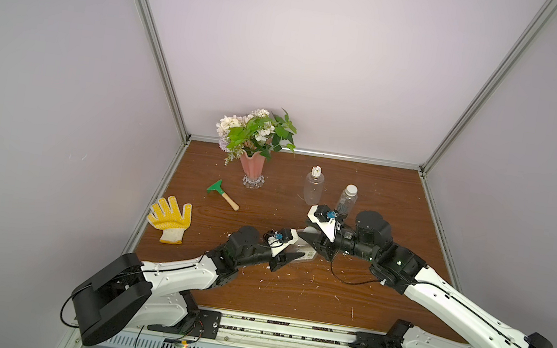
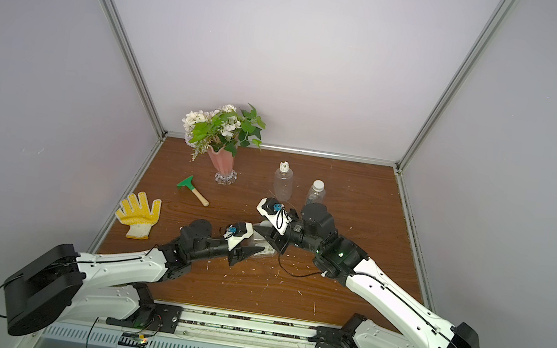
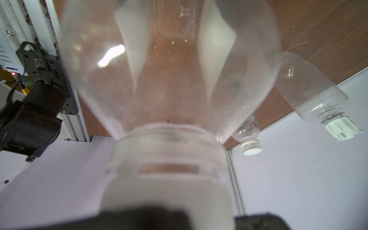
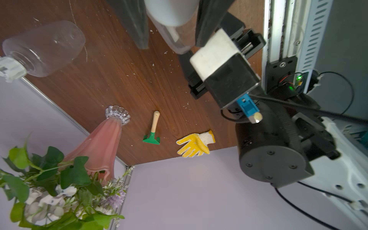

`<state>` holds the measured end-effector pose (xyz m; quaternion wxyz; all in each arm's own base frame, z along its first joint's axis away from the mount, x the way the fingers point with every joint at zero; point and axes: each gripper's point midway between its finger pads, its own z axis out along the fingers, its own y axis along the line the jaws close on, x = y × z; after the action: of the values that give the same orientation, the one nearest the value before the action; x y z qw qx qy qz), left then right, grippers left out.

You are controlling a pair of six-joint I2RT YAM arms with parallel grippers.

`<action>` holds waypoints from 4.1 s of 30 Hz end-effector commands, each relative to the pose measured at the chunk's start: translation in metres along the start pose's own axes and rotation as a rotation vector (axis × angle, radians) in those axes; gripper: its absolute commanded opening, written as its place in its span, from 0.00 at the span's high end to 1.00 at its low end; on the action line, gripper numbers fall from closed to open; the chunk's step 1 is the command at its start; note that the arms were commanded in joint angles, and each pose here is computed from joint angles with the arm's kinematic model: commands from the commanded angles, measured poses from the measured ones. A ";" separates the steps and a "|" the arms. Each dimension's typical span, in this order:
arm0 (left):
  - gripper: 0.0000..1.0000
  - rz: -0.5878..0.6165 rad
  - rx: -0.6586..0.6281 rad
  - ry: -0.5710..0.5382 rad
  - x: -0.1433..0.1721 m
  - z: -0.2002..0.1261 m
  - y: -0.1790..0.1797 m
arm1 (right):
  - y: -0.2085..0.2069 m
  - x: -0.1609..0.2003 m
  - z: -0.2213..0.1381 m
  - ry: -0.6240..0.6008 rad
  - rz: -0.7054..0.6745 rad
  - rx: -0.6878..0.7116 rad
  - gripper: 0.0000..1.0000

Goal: Screw on the bottle caps
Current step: Screw the bottle cap onto the plastic bottle.

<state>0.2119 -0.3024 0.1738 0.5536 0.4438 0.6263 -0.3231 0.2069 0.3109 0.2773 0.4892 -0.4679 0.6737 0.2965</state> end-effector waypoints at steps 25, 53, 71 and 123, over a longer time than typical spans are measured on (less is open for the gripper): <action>0.58 -0.013 -0.034 -0.137 -0.031 0.009 0.010 | 0.011 -0.047 -0.084 -0.159 -0.208 0.001 0.05; 0.58 0.032 0.199 -0.153 -0.044 0.000 -0.030 | 0.018 -0.012 -0.039 -0.050 -0.225 -0.344 0.24; 0.58 0.041 0.176 -0.160 -0.047 0.001 -0.026 | 0.021 0.001 -0.033 -0.019 -0.174 -0.377 0.46; 0.60 0.087 -0.050 -0.268 -0.088 0.004 0.016 | -0.040 0.059 -0.019 0.057 0.192 0.074 1.00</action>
<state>0.2087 -0.3145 0.1759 0.5429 0.4587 0.6126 -0.3458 0.2074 0.2787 0.2629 0.4706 -0.4780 0.6520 0.3535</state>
